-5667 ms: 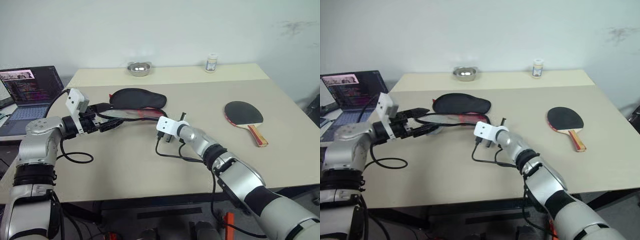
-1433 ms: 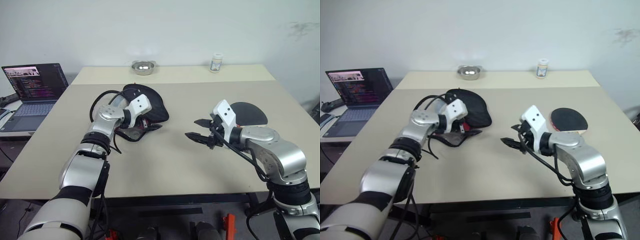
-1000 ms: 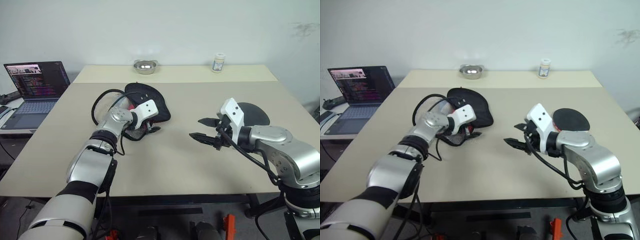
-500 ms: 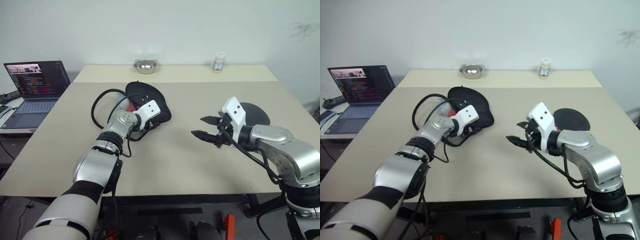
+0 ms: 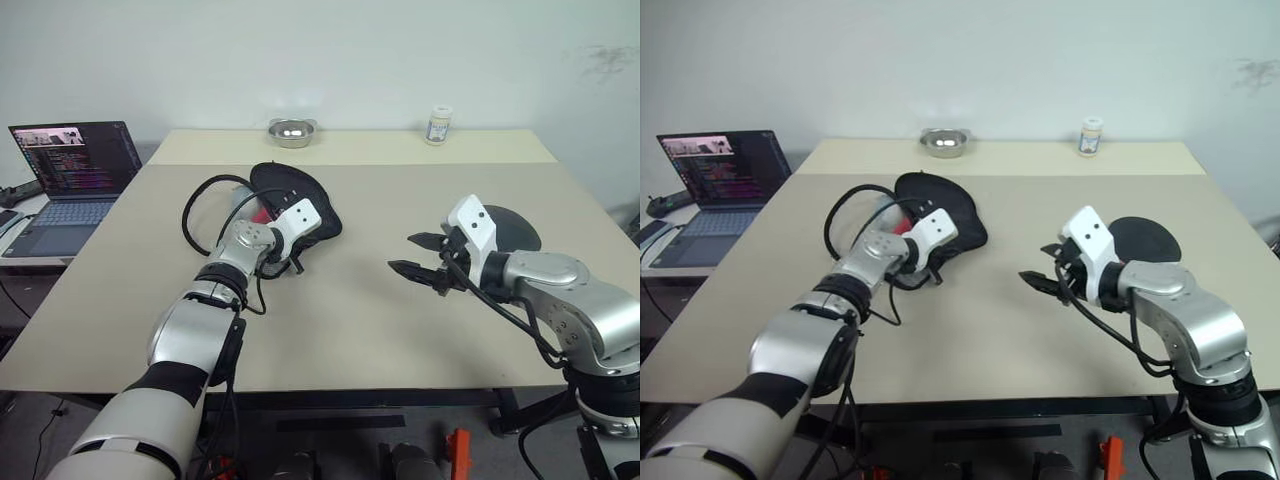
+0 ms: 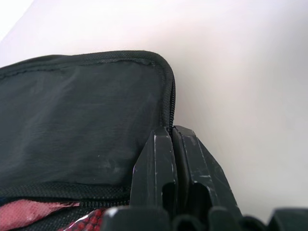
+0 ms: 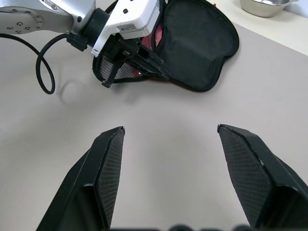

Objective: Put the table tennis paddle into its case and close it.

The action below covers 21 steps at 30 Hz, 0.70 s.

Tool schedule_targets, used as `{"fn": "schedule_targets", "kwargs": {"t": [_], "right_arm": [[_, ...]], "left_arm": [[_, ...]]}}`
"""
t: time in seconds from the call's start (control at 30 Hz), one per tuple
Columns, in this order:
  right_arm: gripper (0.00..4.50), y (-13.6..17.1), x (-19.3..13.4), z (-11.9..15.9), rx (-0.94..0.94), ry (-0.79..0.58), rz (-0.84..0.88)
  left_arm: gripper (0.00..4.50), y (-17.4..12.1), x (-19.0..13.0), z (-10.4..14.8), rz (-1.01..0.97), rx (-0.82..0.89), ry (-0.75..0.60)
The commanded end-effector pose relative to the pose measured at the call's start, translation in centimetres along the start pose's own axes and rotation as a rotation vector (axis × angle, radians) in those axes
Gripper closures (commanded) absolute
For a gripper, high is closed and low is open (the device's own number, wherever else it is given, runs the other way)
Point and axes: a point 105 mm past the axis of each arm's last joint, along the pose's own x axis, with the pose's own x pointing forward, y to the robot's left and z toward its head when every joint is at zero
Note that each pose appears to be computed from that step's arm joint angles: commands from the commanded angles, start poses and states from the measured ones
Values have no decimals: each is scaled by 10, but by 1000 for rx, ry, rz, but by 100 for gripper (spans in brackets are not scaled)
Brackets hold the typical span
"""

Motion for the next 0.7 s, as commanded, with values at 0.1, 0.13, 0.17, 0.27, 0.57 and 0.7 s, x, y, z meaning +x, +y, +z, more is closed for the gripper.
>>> {"fn": "schedule_targets", "kwargs": {"t": [0.1,0.13,0.17,0.27,0.57,0.7], "right_arm": [[114,-6,-10,9,-28,-39,-40],[114,-7,-11,8,-27,-38,-42],[114,-7,-11,8,-27,-35,-44],[114,-7,-14,6,-26,-28,-48],[114,-6,-17,4,-20,-20,-55],[114,-5,-16,3,-18,-18,-52]], "left_arm": [[444,-31,8,32,-216,43,-155],[444,-37,8,35,-256,50,-171],[444,-46,9,38,-312,61,-188],[444,-63,7,45,-438,98,-230],[444,-75,-3,53,-584,168,-272],[444,-66,-2,53,-518,191,-258]]}}
